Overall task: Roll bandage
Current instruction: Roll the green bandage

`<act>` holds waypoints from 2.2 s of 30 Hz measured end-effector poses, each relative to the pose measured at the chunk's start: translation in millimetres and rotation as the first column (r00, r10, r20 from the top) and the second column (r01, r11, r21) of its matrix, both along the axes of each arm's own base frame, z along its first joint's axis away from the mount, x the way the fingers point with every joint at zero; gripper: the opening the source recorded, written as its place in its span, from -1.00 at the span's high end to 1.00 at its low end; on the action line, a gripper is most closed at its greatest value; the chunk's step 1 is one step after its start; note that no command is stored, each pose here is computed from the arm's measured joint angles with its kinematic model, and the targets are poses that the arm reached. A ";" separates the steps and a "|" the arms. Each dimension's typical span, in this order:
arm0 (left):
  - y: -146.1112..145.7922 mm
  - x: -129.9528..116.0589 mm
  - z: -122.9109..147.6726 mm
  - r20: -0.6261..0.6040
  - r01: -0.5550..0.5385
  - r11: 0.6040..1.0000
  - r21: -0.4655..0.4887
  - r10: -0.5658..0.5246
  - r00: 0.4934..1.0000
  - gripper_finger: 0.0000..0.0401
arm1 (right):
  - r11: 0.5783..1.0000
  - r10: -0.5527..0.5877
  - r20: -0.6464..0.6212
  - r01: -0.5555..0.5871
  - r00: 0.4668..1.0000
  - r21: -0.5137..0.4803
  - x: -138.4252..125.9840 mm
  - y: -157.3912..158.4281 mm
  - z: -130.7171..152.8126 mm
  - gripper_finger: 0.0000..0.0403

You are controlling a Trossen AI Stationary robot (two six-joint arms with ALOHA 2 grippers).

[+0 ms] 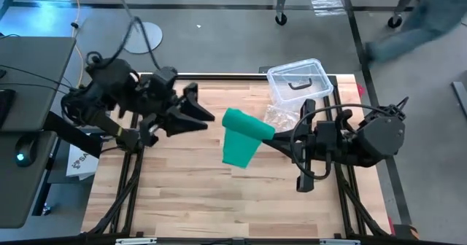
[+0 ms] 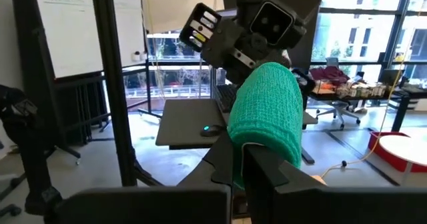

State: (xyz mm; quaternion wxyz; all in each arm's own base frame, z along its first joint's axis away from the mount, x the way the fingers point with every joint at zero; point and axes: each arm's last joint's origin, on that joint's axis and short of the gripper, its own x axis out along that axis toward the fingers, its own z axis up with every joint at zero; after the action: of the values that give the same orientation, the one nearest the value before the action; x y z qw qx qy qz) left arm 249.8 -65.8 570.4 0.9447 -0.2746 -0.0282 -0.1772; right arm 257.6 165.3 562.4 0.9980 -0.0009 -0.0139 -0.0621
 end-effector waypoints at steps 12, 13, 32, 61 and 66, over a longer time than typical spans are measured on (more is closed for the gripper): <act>4.0 21.8 -12.8 -0.078 0.083 0.996 -0.034 -0.085 0.993 -0.03 | 0.999 0.030 -0.043 -0.028 0.999 0.038 1.4 -0.9 -5.7 0.98; 4.8 21.0 -13.1 -0.086 0.079 0.996 -0.033 -0.082 0.993 -0.03 | 0.999 0.032 -0.048 -0.030 0.998 0.039 1.0 -0.3 -6.4 0.98; 3.3 36.0 -20.9 -0.114 0.062 0.997 -0.050 -0.067 0.991 -0.02 | 0.990 0.090 -0.064 -0.082 0.994 0.111 1.5 0.2 -9.0 0.98; 1.9 49.5 -29.3 -0.111 0.072 0.996 0.044 -0.067 0.992 0.90 | 0.987 0.067 -0.093 -0.052 0.993 0.155 5.7 -7.6 -12.8 0.91; -0.1 48.9 -29.5 -0.054 0.057 0.975 0.213 -0.046 0.997 0.91 | 0.974 0.062 -0.085 -0.041 0.994 0.221 6.2 -7.6 -13.1 0.70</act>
State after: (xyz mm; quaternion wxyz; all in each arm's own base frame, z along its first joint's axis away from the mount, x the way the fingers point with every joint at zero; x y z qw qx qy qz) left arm 298.7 -65.9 541.0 0.9643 -0.1759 0.0214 -0.1968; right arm 263.8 157.8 549.3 0.9928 0.1067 0.0388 -0.0372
